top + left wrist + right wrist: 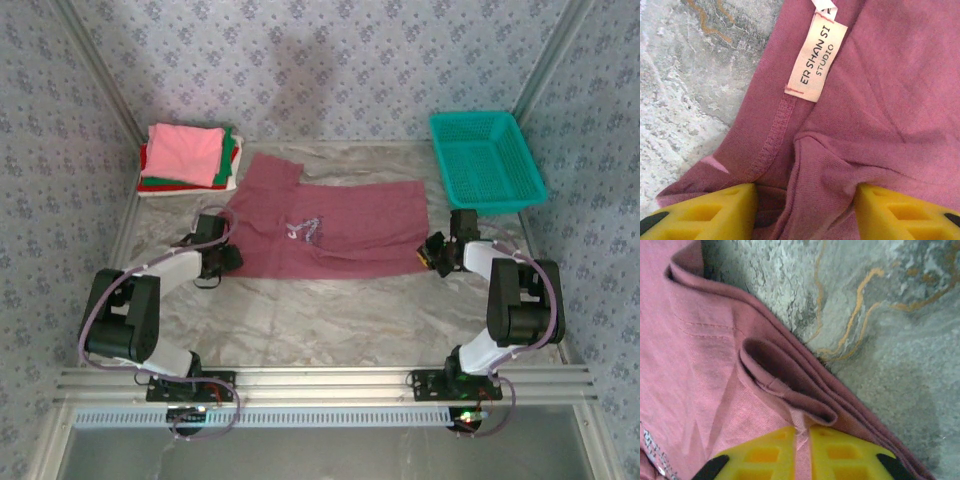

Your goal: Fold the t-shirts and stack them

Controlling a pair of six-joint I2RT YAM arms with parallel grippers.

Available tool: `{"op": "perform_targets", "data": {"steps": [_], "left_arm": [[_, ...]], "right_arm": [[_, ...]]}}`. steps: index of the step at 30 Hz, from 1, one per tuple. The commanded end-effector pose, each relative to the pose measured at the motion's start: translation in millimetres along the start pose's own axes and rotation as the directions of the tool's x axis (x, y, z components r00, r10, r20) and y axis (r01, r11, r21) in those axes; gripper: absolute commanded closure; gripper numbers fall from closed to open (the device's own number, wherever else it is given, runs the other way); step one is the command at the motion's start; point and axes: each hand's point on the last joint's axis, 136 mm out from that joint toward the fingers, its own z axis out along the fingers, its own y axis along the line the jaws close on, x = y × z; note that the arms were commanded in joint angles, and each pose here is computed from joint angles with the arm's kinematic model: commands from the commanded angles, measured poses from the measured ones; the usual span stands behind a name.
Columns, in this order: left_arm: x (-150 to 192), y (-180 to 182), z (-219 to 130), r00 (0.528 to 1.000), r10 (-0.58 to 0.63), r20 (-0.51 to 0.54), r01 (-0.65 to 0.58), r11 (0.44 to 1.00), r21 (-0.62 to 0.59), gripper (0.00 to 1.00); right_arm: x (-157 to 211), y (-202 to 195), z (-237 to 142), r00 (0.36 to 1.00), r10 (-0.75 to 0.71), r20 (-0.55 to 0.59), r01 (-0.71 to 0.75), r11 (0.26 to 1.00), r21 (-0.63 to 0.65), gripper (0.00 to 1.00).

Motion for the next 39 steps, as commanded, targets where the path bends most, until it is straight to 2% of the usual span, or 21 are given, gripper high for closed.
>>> {"op": "perform_targets", "data": {"steps": [1, 10, 21, 36, 39], "left_arm": [[8.8, 6.6, 5.6, 0.999, 0.019, -0.031, -0.019, 1.0, -0.015, 0.46], [9.2, 4.3, 5.1, 0.999, 0.027, -0.031, -0.027, 1.0, -0.002, 0.46], [8.8, 2.7, 5.1, 0.999, 0.025, -0.03, -0.025, 1.0, 0.006, 0.46], [-8.6, -2.0, -5.1, 0.999, 0.029, 0.018, -0.029, 1.0, 0.004, 0.46], [-16.3, -5.1, -8.7, 0.999, 0.032, 0.034, -0.032, 0.999, 0.005, 0.46]], "right_arm": [[-8.8, 1.8, -3.5, 0.999, 0.004, 0.043, -0.005, 1.0, 0.017, 0.88], [-19.3, 4.4, -6.6, 0.996, -0.02, 0.083, 0.018, 1.0, 0.024, 1.0], [-37.8, 31.5, -17.3, 0.989, -0.066, 0.131, 0.068, 0.998, -0.018, 1.0], [-64.3, 66.9, -7.7, 0.983, -0.106, 0.151, 0.116, 0.992, -0.055, 1.0], [-69.8, 70.6, -10.3, 0.983, -0.103, 0.152, 0.11, 0.993, -0.039, 0.75]]}}
